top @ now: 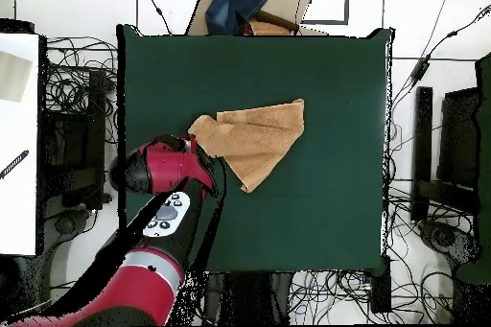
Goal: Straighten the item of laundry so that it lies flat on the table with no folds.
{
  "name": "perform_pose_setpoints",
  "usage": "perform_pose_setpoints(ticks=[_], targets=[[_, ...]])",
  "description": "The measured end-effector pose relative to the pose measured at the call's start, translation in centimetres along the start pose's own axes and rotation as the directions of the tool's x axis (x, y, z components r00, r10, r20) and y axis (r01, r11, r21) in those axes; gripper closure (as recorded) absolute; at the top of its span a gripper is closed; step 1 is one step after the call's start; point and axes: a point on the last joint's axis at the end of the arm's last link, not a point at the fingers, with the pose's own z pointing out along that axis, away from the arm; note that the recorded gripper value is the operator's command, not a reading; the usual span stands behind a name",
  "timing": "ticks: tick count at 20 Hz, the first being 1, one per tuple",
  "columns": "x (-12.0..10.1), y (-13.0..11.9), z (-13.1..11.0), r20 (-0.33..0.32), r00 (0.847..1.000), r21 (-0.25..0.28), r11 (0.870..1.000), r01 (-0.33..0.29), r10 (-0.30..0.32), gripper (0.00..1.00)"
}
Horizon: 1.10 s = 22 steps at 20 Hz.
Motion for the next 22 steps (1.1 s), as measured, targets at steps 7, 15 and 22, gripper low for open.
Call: perform_pose_setpoints(ticks=[7,15,22], targets=[[-0.9,-0.1,0.0,0.06,0.998,0.0,1.0,-0.023,0.023,1.0],[-0.4,-0.3,0.0,0.042,0.997,0.001,0.998,-0.058,0.058,0.0],[0.6,-0.6,0.2,0.019,0.997,0.005,0.997,-0.081,0.081,0.0]])
